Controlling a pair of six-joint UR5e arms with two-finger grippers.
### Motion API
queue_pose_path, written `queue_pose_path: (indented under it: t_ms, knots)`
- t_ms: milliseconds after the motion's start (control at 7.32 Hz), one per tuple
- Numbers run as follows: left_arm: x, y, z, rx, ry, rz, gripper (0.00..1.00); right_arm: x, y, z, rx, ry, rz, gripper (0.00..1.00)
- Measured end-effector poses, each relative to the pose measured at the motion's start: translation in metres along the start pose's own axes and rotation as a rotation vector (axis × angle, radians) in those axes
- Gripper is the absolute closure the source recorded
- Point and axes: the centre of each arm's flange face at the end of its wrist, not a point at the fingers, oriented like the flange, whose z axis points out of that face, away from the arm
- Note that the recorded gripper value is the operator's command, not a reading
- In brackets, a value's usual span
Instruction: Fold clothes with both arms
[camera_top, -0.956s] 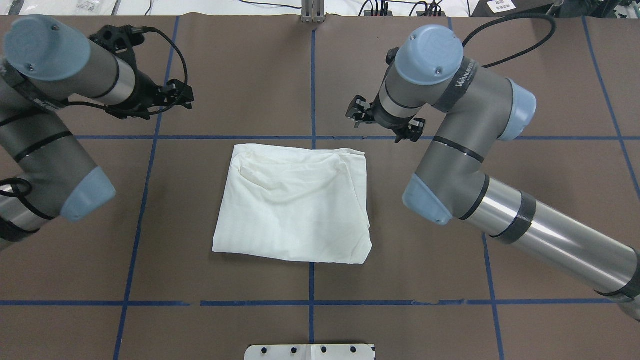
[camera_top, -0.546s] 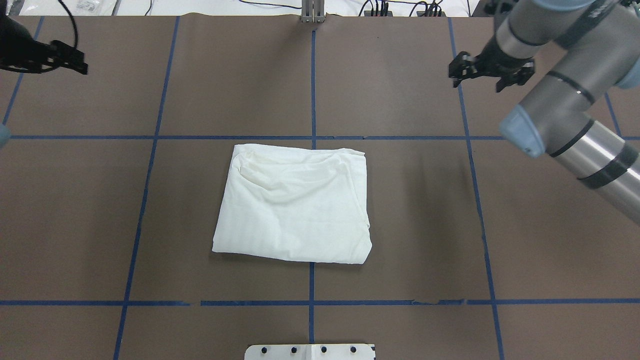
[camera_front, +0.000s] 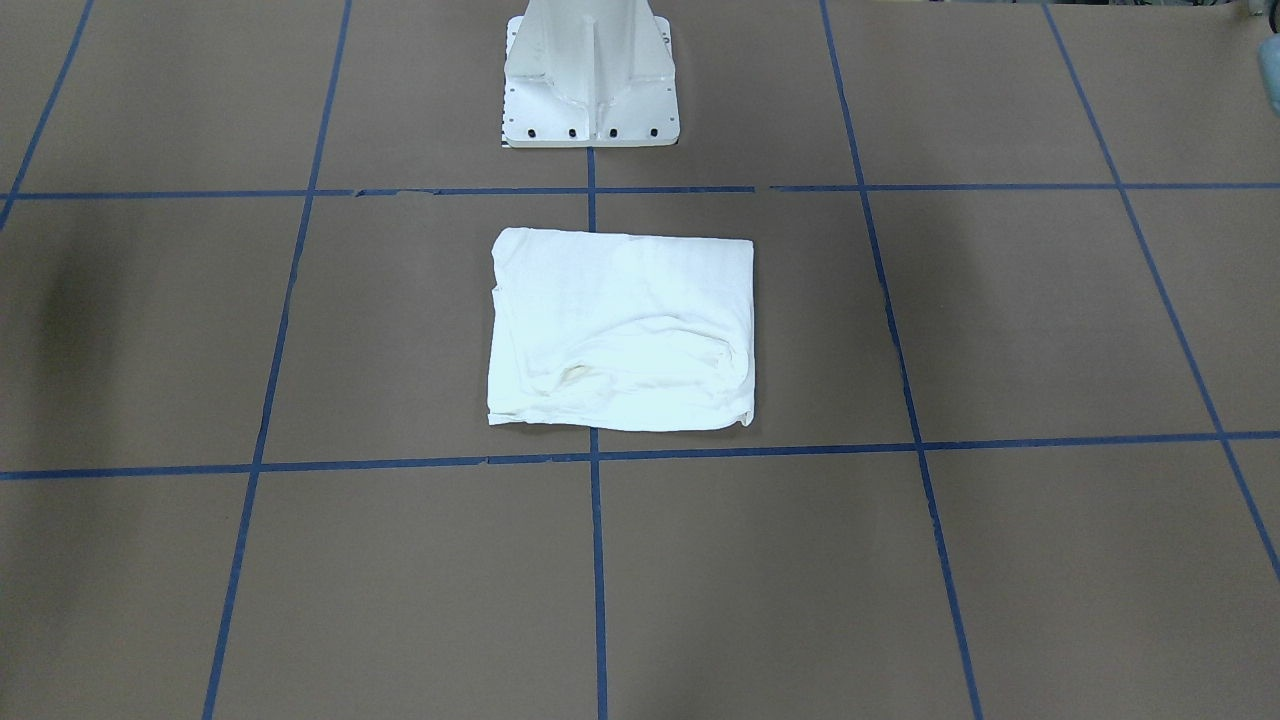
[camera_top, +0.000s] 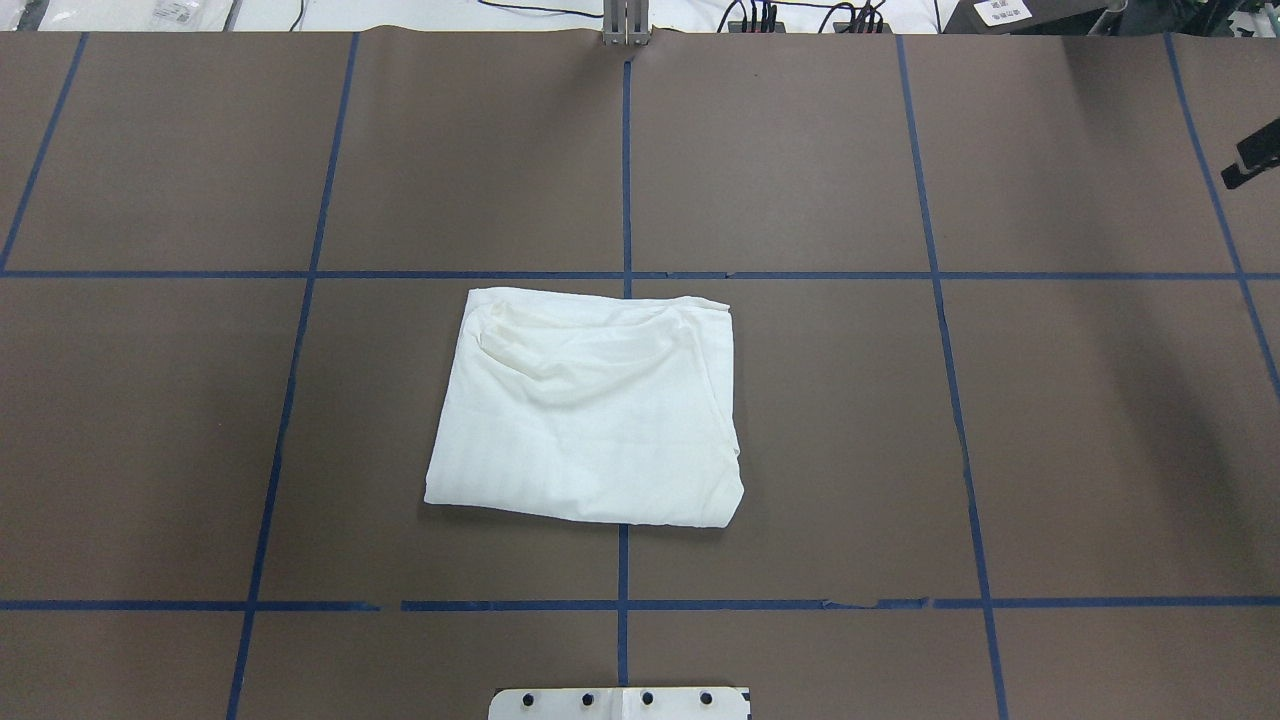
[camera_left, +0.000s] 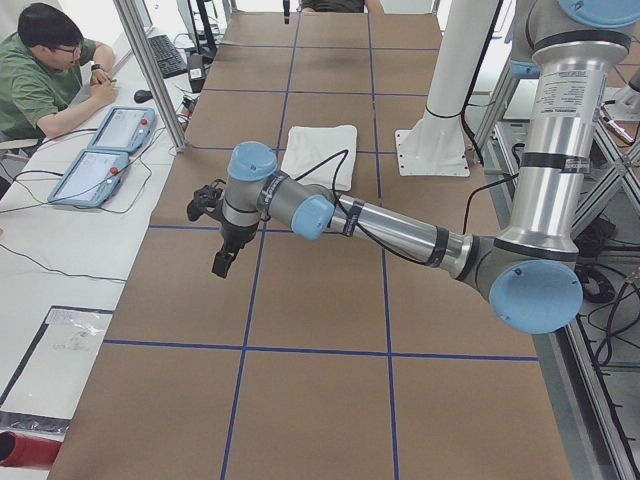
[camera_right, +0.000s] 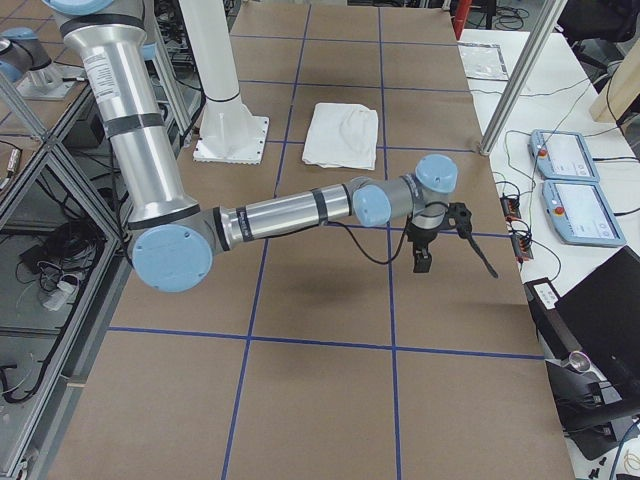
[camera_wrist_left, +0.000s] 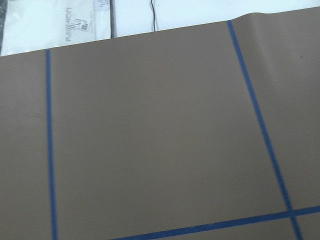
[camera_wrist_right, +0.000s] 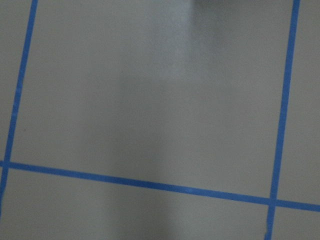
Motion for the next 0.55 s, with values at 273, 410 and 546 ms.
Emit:
queue_pose_path:
  t_ms: [273,410,546]
  knots:
    - [-0.029,0.052,0.015,-0.047,0.013,-0.011,0.0,0.048,0.042,0.003,-0.013,-0.015,-0.009,0.0]
    - [-0.039,0.065,0.027,-0.051,0.016,-0.013,0.0,0.056,0.051,0.004,-0.016,-0.007,-0.006,0.0]
    - [-0.05,0.075,0.04,-0.057,0.015,-0.013,0.0,0.06,0.054,0.005,-0.015,0.009,-0.006,0.0]
